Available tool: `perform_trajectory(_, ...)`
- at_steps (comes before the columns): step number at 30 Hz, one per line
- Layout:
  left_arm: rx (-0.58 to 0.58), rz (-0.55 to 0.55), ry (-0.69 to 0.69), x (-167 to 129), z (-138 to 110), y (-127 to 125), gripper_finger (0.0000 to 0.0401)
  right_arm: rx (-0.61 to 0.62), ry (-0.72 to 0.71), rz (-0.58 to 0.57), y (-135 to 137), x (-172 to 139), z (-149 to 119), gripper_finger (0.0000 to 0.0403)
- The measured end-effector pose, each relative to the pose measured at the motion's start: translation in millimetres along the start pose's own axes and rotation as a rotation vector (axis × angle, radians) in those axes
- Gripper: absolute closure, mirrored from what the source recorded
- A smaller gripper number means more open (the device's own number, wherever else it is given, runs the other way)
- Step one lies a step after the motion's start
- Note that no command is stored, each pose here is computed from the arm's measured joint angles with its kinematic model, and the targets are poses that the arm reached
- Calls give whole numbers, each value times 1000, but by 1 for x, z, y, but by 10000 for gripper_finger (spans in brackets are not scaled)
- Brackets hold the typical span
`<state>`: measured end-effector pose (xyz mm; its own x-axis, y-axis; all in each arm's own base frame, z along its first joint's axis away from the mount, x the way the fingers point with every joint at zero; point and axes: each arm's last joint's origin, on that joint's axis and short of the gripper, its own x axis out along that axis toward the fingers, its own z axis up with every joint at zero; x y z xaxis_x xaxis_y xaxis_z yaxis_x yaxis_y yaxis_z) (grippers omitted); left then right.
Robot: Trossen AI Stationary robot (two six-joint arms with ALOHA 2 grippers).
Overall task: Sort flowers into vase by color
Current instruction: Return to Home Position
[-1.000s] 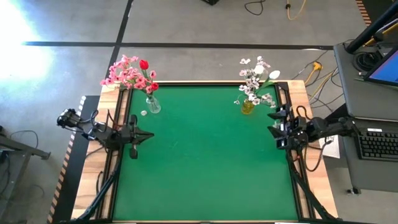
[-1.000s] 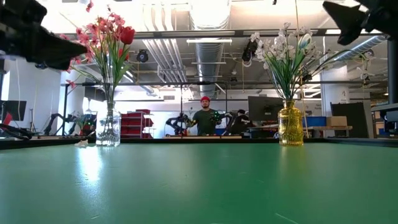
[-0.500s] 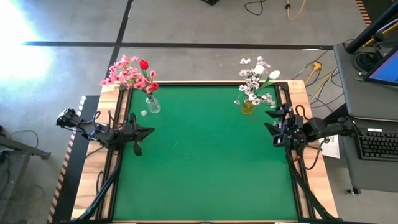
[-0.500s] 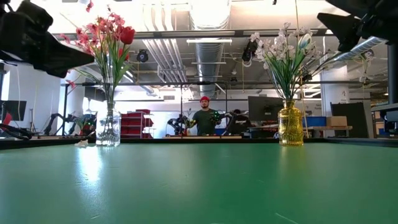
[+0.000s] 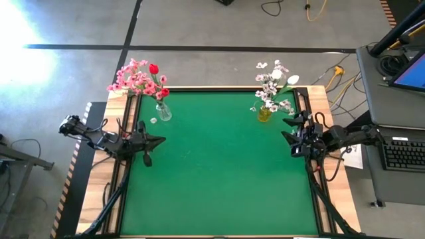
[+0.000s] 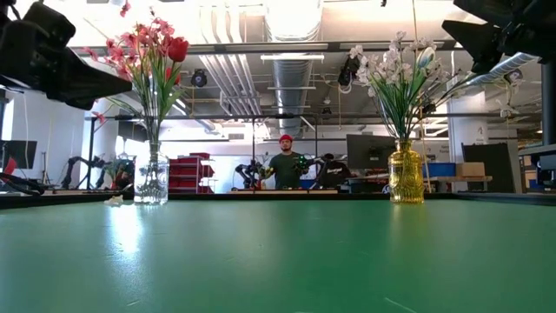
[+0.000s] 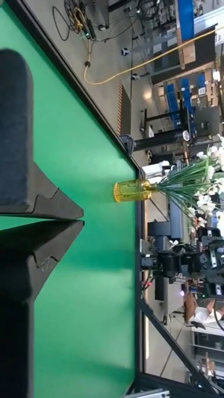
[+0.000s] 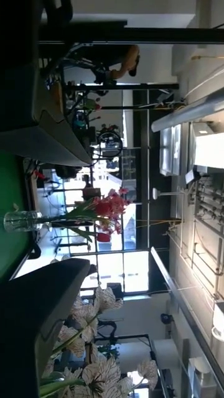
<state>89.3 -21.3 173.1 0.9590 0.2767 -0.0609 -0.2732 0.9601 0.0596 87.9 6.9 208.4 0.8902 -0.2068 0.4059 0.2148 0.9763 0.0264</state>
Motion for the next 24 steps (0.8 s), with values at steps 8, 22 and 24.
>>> perform_trajectory(8, 6, 0, 8, 1, 0, -1, 401, -4, 9, 1, 0, -1, -1, 154)
perform_trajectory(22, 13, -1, 15, 1, -1, -1, 401, -60, 318, -39, -6, -5, -33, 154)
perform_trajectory(24, 13, 0, 16, 1, -1, -1, 401, -64, 351, -79, -9, -6, -36, 154)
